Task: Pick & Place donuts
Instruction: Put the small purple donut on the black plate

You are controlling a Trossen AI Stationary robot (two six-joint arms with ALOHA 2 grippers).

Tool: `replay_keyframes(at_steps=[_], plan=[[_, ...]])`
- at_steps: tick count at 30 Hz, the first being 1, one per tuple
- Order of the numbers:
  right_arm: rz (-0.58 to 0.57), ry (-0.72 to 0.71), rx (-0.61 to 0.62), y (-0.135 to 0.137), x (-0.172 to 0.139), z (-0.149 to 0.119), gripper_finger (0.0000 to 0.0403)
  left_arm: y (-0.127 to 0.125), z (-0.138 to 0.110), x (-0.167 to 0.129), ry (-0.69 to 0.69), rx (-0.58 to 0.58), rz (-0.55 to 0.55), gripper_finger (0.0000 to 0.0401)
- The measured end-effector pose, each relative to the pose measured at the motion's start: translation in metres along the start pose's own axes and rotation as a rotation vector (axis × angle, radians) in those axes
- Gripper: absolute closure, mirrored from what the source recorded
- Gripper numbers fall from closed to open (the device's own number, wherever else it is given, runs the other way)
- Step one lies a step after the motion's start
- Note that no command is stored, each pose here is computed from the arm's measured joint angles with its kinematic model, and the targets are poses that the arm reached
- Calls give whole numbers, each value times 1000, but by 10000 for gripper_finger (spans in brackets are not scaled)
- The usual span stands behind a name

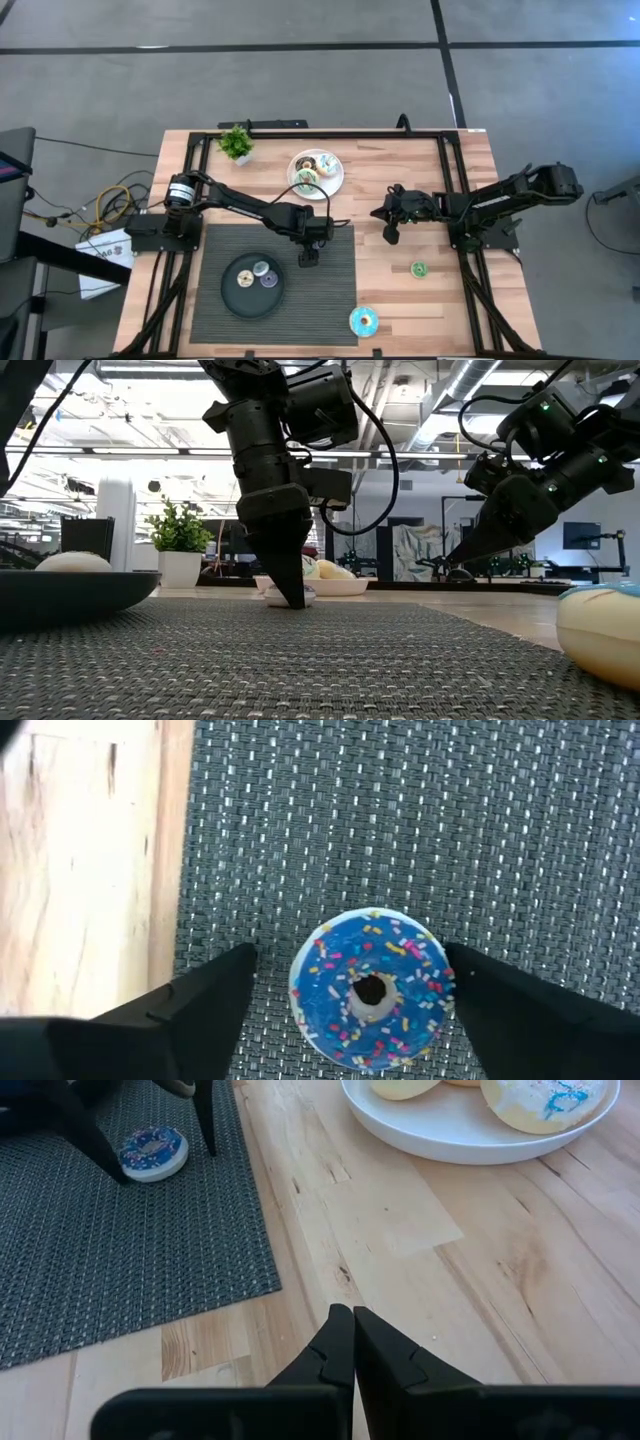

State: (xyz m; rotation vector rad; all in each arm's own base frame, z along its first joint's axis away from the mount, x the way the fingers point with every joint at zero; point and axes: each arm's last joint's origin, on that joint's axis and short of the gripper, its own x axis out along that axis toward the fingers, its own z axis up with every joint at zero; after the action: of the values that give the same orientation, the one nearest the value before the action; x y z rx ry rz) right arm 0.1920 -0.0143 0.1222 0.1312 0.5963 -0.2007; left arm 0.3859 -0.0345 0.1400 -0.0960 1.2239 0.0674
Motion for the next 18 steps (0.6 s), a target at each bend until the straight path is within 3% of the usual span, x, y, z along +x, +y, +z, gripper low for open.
replay_keyframes(at_steps=[7, 18], plan=[[0, 0, 0, 0, 0, 0, 402, 0, 0, 0, 0, -13, 1, 126], [0, 0, 0, 0, 0, 0, 402, 1, 0, 0, -1, -47, 4, 134]])
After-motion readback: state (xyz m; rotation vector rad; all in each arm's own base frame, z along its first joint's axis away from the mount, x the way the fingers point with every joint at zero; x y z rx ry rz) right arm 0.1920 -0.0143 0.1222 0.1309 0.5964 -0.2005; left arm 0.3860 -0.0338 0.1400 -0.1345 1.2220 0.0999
